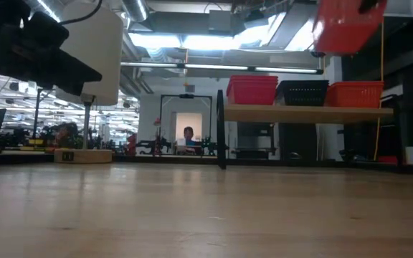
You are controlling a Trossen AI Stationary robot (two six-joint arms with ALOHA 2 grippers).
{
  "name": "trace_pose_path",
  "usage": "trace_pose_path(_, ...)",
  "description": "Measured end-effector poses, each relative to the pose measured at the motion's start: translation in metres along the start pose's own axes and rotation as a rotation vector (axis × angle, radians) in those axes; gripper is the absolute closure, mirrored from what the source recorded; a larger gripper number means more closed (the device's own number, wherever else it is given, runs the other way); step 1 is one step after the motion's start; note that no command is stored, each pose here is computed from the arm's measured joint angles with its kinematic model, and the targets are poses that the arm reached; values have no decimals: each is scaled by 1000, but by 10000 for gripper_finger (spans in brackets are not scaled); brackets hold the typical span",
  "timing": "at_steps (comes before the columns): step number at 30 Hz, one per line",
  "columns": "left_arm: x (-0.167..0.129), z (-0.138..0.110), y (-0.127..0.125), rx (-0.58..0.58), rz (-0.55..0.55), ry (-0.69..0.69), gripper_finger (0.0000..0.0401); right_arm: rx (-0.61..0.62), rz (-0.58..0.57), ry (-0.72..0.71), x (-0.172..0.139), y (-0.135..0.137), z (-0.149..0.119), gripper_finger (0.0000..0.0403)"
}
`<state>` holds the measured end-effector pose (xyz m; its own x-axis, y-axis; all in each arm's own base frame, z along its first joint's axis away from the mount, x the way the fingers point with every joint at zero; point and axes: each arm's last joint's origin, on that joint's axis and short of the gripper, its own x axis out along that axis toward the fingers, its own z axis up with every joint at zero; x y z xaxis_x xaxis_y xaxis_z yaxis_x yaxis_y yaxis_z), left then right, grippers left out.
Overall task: Stack baskets on shelf by color
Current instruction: Stack the orange basket on top of the orange basket on the shelf
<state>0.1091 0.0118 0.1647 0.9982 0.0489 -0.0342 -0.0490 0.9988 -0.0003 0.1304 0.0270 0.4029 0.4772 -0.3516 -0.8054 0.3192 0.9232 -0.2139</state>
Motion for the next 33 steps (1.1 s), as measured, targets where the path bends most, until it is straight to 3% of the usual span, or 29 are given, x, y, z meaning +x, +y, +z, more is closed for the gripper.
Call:
trace_pose_path(4,0,-1,1,2,31,8,401,-51,-32,13,4,-16,-16,403)
trace_pose_path(9,0,-1,1,0,44,12,401,-157,-151,33,9,-32,-17,403)
trace_pose_path(18,0,-1,1,7,44,12,401,-233,-307,233,23,-72,-15,403)
trace_pose_path(26,0,-1,1,7,44,12,401,-247,-236,396,42,-103,-13,403)
trace_pose_path(33,0,-1,1,7,44,12,401,-214,-152,404,59,-124,-8,403)
